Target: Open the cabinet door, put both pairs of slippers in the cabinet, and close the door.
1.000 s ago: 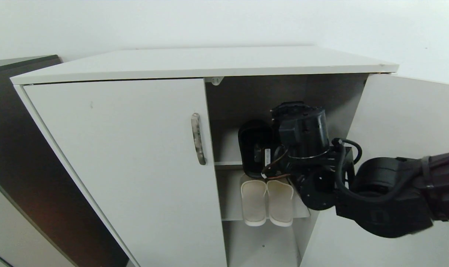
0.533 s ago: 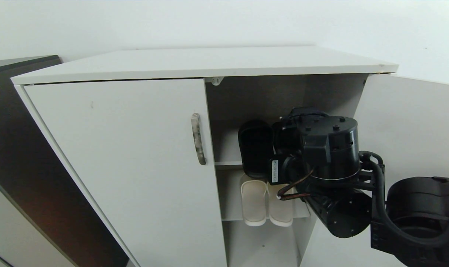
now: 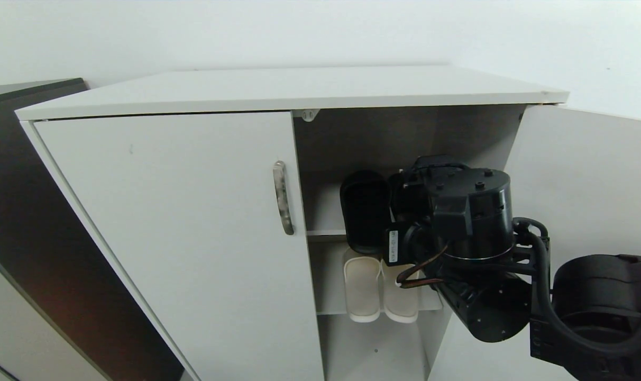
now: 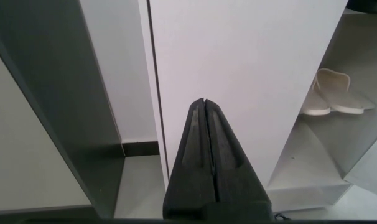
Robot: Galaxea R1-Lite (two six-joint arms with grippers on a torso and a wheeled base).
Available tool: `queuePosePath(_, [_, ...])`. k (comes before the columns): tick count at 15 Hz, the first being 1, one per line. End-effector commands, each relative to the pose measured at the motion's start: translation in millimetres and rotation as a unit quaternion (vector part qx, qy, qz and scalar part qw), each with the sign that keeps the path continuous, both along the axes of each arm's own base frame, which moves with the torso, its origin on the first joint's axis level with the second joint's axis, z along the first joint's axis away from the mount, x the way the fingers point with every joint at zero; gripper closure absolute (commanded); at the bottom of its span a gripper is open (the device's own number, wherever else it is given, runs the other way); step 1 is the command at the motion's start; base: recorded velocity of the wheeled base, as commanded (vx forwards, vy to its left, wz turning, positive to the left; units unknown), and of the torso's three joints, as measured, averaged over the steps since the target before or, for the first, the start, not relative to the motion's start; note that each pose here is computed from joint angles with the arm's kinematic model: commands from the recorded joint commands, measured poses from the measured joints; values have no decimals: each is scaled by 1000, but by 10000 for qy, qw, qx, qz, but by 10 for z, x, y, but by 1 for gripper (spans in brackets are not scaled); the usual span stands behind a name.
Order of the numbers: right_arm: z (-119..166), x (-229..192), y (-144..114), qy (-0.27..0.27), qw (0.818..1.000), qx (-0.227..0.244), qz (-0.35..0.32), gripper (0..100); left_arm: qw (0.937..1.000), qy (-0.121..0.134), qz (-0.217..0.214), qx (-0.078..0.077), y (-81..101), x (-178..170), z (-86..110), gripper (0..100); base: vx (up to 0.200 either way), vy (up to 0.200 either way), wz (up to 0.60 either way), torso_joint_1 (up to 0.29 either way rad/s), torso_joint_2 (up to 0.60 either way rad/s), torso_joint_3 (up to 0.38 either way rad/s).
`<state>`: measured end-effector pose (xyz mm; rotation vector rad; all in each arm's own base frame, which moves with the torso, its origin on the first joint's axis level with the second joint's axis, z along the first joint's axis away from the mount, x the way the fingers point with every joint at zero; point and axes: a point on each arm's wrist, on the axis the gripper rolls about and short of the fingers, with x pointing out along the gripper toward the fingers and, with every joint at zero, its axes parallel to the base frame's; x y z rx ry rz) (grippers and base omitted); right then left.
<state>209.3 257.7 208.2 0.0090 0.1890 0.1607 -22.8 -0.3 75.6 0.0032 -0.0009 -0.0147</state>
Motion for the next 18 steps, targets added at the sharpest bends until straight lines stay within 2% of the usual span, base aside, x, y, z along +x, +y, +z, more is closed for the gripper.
queuePosePath(1, [-14, 0, 3, 15, 10000, -20, 3, 100, 10000, 12, 4, -1, 0, 1, -1, 100, -200, 0, 0, 12, 2, -2])
queuePosePath(18, [-96, 7, -38, 102, 9998, -130, -52, 100, 10000, 4, -3, -8, 0, 1, 1, 100, -200, 0, 0, 2, 2, 2])
